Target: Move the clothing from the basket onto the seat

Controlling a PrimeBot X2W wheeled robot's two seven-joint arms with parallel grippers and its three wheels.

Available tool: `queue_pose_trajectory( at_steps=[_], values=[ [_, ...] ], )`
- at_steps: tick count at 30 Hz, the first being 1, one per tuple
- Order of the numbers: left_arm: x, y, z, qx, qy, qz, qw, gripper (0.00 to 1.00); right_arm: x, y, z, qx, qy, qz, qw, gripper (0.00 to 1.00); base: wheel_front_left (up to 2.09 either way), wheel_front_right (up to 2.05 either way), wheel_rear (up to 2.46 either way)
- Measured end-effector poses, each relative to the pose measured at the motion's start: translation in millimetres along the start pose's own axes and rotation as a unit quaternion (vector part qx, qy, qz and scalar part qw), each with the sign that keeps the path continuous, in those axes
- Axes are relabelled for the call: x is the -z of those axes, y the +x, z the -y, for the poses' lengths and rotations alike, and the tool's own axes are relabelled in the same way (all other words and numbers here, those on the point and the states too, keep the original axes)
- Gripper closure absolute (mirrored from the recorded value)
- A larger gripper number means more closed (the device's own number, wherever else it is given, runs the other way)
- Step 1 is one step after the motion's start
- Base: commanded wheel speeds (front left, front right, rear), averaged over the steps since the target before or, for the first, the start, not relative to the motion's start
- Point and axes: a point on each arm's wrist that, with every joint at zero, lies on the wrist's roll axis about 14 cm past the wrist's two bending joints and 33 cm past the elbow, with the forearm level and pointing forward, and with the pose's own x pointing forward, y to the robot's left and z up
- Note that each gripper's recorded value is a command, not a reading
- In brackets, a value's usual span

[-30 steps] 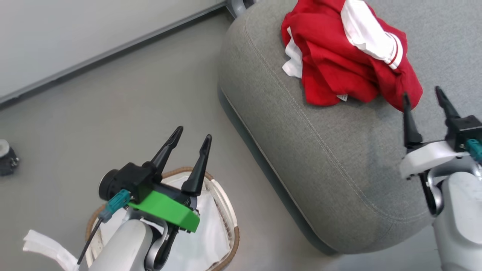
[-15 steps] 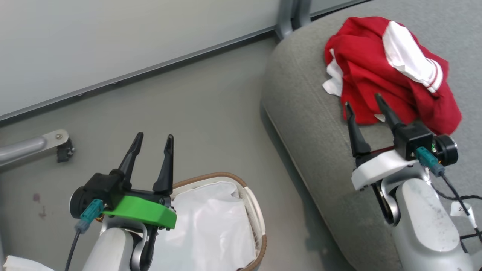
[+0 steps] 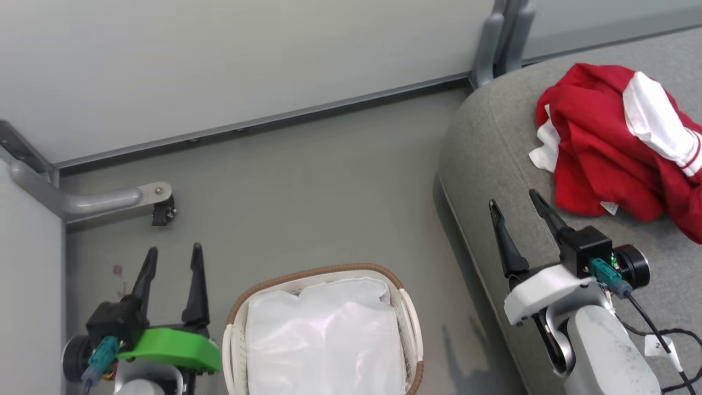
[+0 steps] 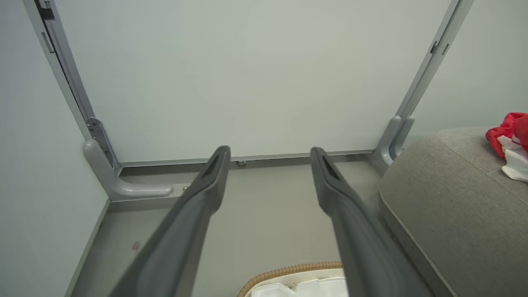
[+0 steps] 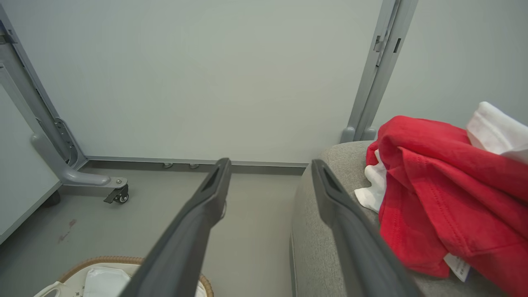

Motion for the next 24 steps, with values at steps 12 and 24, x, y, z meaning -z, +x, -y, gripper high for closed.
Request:
queue_pose_trajectory(
  at_steps=[12,24],
  values=[
    [9.5,-50.1,-31.3,-0.068,-0.012,-0.015,0.997,0.0,15.2,-31.0,-9.4,-0.002,0.025,-0.023,0.999,0.0,0.0,0.0,0.0],
    [27.6,-61.4,-38.8,-0.097,-0.078,-0.044,0.991,1.0,37.9,-43.4,-5.3,0.024,0.096,-0.062,0.993,1.0,0.0,0.0,0.0]
  ],
)
